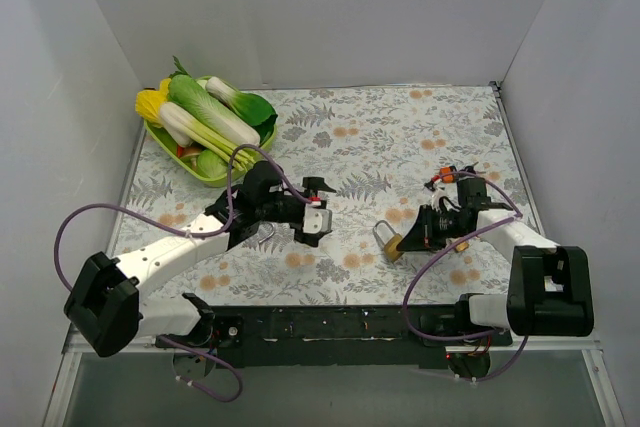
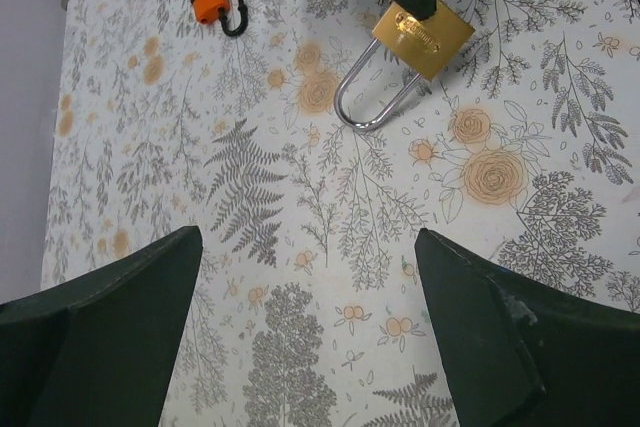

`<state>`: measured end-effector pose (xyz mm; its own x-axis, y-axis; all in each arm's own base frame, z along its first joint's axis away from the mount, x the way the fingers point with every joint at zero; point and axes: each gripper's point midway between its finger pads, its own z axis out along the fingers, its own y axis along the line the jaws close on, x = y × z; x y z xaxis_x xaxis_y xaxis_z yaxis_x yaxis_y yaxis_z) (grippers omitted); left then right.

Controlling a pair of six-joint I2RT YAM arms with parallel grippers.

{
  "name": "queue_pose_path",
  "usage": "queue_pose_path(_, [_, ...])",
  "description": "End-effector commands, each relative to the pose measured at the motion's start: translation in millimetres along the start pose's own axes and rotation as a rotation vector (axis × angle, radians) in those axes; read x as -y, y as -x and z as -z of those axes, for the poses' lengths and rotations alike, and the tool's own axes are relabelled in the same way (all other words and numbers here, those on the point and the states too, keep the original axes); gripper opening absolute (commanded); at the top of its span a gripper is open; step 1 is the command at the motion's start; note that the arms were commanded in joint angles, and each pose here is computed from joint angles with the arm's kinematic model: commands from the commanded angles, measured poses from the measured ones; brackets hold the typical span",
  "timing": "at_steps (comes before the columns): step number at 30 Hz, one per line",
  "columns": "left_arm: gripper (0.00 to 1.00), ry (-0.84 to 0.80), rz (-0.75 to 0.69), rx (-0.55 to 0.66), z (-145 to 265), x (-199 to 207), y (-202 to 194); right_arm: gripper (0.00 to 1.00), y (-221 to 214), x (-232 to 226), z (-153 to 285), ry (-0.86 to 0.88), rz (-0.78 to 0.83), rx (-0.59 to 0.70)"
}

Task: Lock with the key
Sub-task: Place the lock at the center of the board.

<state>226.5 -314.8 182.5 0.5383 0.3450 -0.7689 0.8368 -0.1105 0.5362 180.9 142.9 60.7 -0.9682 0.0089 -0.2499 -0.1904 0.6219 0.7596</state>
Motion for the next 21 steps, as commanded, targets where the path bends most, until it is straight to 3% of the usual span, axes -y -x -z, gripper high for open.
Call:
queue_pose_path(1, [0.89, 0.072, 0.099, -0.044, 21, 1, -7, 0.01, 9, 0, 0, -0.042, -0.124, 0.071])
queue_pose_path(11, [0.98, 0.190, 0.254, -0.126, 38, -14, -15, 0.01, -1, 39, -5, -0.224, -0.246, 0.158])
queue_pose_path(21, [0.98, 0.212, 0.463, -0.213, 46, -22, -24, 0.01, -37, 59, 5, -0.400, -0.418, 0.071])
